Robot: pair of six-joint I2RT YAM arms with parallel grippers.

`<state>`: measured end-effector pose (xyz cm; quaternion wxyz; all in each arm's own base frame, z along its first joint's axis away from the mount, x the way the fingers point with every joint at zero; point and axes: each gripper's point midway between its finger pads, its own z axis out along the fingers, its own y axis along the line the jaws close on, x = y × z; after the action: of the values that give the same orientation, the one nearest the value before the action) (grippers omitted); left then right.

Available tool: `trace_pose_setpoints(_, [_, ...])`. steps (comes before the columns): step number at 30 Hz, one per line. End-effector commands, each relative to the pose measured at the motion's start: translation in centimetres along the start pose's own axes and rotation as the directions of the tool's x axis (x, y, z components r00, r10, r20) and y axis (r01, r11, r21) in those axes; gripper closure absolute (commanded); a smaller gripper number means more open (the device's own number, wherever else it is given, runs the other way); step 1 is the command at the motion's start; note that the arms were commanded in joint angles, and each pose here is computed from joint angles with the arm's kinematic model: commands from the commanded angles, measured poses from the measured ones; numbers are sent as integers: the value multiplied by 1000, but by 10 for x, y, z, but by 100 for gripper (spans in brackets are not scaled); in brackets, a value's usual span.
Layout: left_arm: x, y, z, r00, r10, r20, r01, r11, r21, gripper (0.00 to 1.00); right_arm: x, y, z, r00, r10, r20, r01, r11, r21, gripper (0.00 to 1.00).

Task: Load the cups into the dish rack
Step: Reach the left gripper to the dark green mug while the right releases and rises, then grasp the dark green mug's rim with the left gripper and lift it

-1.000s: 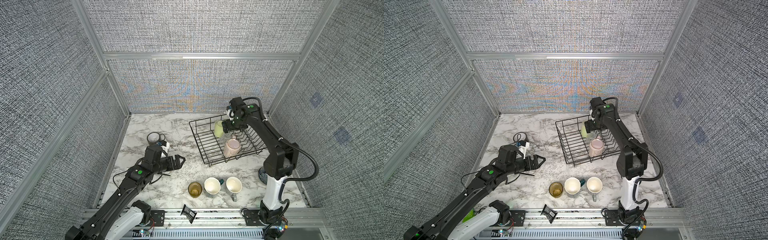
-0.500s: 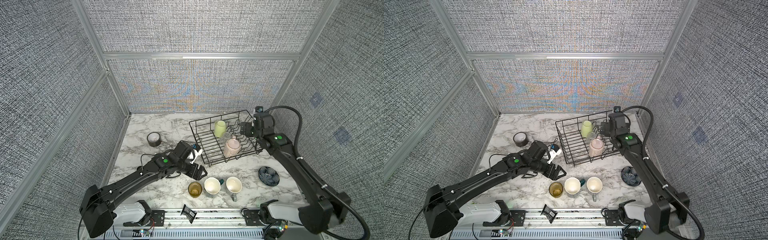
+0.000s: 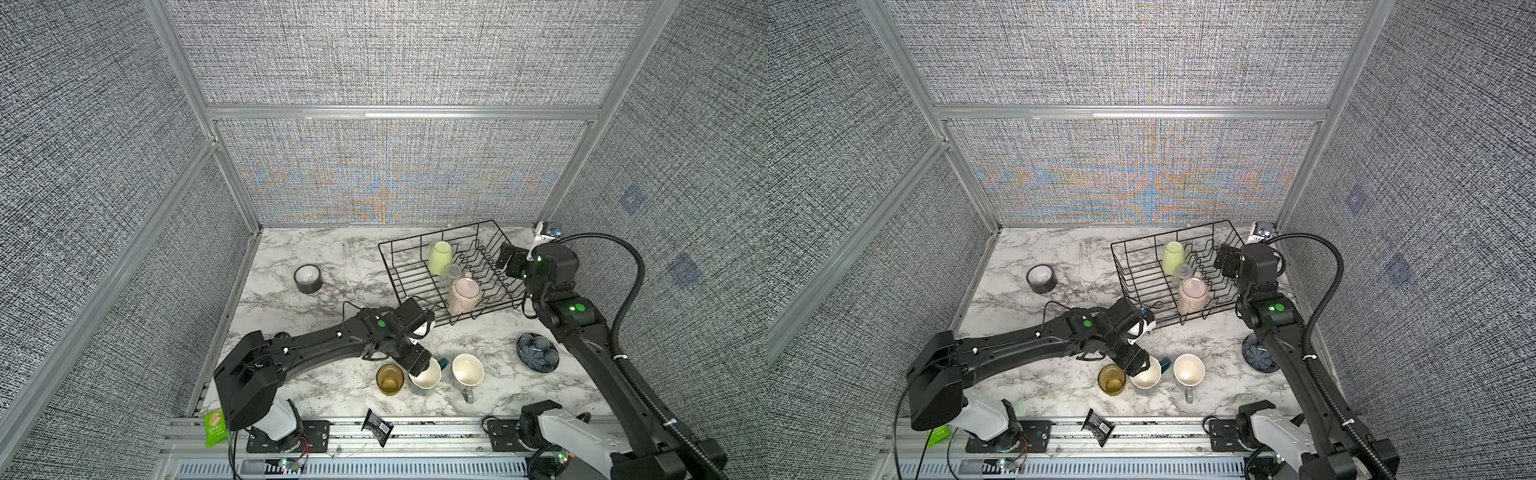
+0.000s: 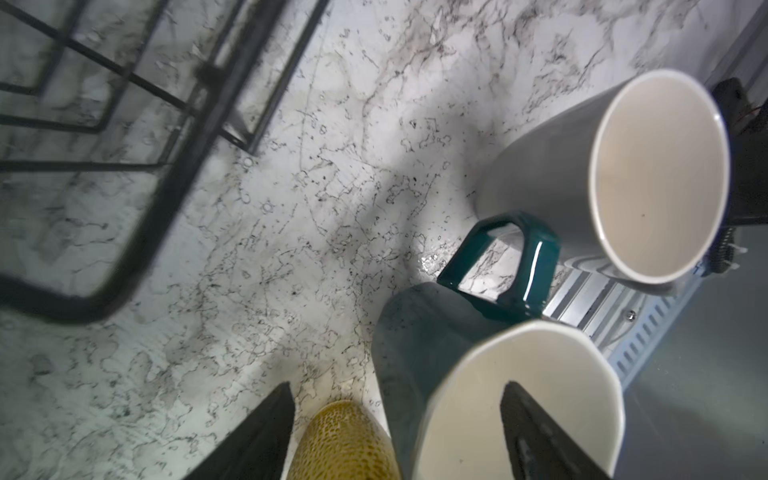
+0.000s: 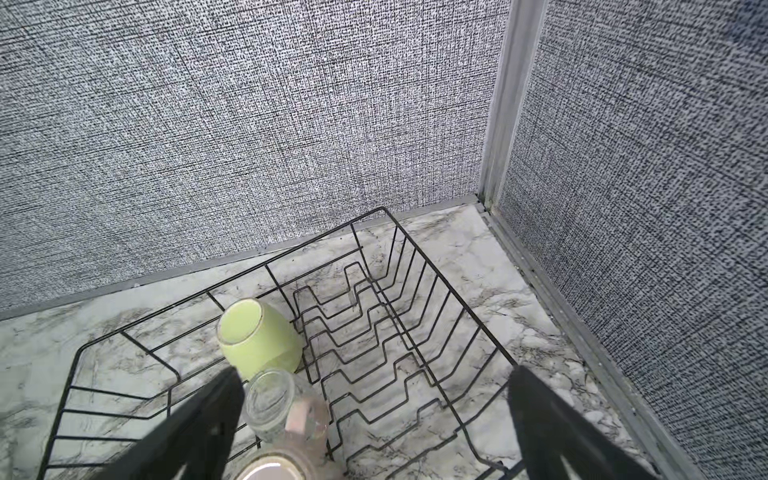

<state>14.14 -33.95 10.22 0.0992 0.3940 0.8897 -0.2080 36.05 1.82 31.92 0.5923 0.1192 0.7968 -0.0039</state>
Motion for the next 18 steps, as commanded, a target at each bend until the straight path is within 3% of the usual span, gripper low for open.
trace_pose_setpoints(1, [8, 2, 7, 999, 23, -47, -24, 999, -22, 34, -6, 7, -1, 1000, 24, 12, -23, 999, -39, 1])
trace_pose_setpoints(4, [13, 0, 13, 996, 34, -77, -36, 999, -22, 43, -6, 6, 0, 1000, 25, 10, -25, 999, -32, 1])
trace_pose_setpoints(9, [8, -4, 15, 995, 53, -89, -54, 998, -8, 72, -7, 5, 0, 999, 34, 17, -33, 999, -36, 1])
trace_pose_setpoints(11, [4, -7, 11, 994, 62, -86, -63, 998, -6, 76, -7, 4, -1, 999, 46, 14, -45, 998, -31, 1])
trace_pose_setpoints(15, [-3, -14, 1, 993, 90, -76, -90, 996, 14, 98, -6, 6, -1, 998, 58, 17, -57, 997, -51, 1])
trace_pose_setpoints(18, [-2, -17, -10, 989, 121, -87, -120, 993, 24, 100, -7, 5, -3, 997, 72, 13, -71, 996, -49, 1])
